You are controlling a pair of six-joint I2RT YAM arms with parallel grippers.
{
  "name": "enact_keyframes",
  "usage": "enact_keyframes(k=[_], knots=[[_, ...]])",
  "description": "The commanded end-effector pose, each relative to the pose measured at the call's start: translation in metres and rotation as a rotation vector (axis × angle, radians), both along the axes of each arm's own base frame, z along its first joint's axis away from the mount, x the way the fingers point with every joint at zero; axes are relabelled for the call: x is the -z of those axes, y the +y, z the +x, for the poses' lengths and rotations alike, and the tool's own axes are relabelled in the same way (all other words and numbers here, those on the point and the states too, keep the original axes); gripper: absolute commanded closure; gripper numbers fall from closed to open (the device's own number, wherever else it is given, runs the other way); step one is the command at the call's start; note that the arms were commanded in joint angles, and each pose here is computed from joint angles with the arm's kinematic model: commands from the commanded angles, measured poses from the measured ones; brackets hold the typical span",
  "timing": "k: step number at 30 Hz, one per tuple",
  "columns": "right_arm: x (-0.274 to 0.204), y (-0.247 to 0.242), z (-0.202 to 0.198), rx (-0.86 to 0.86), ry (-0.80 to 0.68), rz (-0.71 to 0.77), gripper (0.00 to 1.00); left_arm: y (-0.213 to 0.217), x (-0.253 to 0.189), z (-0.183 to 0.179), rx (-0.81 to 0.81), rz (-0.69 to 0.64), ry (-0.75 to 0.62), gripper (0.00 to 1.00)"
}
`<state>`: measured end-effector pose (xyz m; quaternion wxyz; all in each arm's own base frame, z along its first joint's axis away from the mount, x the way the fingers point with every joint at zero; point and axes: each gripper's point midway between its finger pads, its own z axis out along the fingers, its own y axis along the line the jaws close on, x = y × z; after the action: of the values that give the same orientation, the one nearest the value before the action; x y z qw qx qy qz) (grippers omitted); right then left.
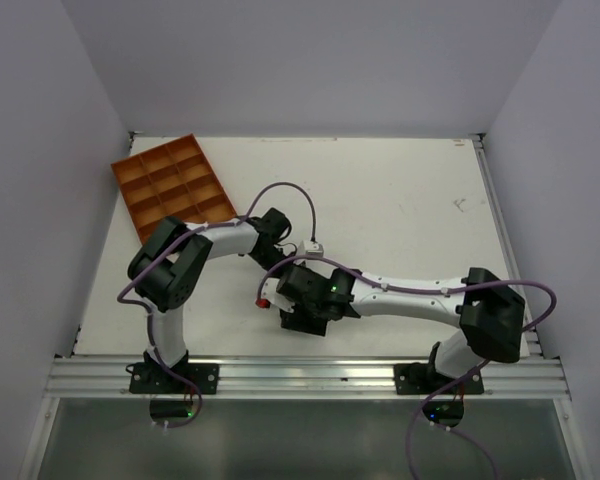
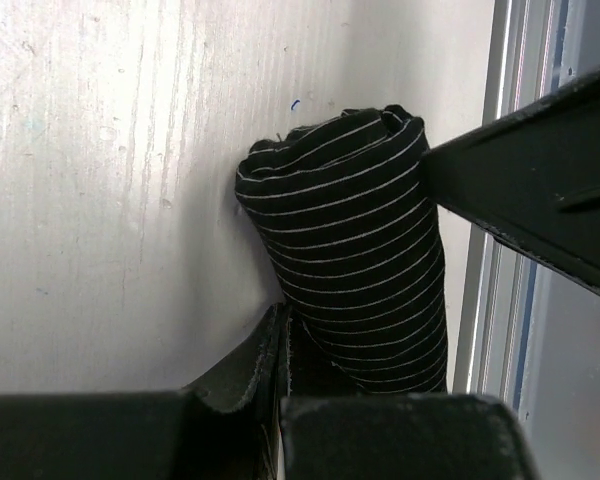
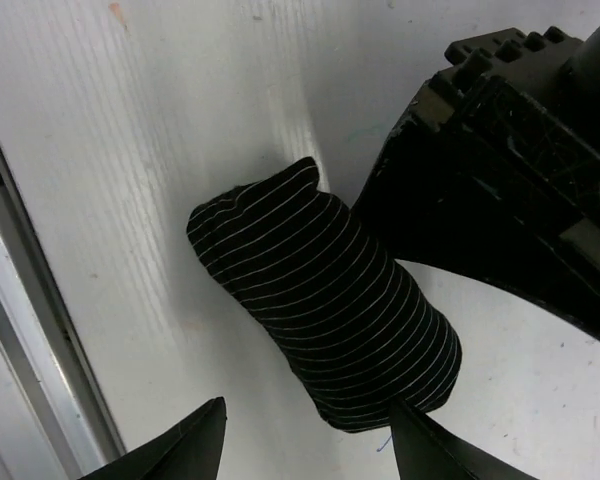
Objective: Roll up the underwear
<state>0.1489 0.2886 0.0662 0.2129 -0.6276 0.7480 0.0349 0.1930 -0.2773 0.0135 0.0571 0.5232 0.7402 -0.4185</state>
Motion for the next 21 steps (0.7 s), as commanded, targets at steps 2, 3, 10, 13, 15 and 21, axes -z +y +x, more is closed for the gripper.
enact_keyframes(k=[2, 3, 10, 13, 15, 21], knots=[[-0.015, 0.006, 0.022, -0.067, -0.121, -0.028, 0.31, 0.005, 0.014, 0.001, 0.019, 0.065, -0.021, 1.0], [-0.013, 0.005, 0.025, -0.073, -0.142, -0.05, 0.31, 0.004, 0.014, 0.0, 0.026, 0.066, -0.02, 1.0], [0.003, 0.014, 0.023, -0.147, -0.156, -0.058, 0.3, 0.005, 0.015, -0.001, 0.033, 0.073, -0.014, 1.0], [0.01, 0.014, 0.025, -0.154, -0.174, -0.075, 0.3, 0.006, 0.016, -0.002, 0.035, 0.077, -0.006, 1.0], [0.012, 0.016, 0.025, -0.157, -0.183, -0.076, 0.3, 0.006, 0.016, -0.003, 0.038, 0.077, 0.0, 1.0], [0.023, 0.024, 0.03, -0.168, -0.218, -0.089, 0.29, 0.008, 0.021, -0.007, 0.052, 0.081, 0.015, 1.0]])
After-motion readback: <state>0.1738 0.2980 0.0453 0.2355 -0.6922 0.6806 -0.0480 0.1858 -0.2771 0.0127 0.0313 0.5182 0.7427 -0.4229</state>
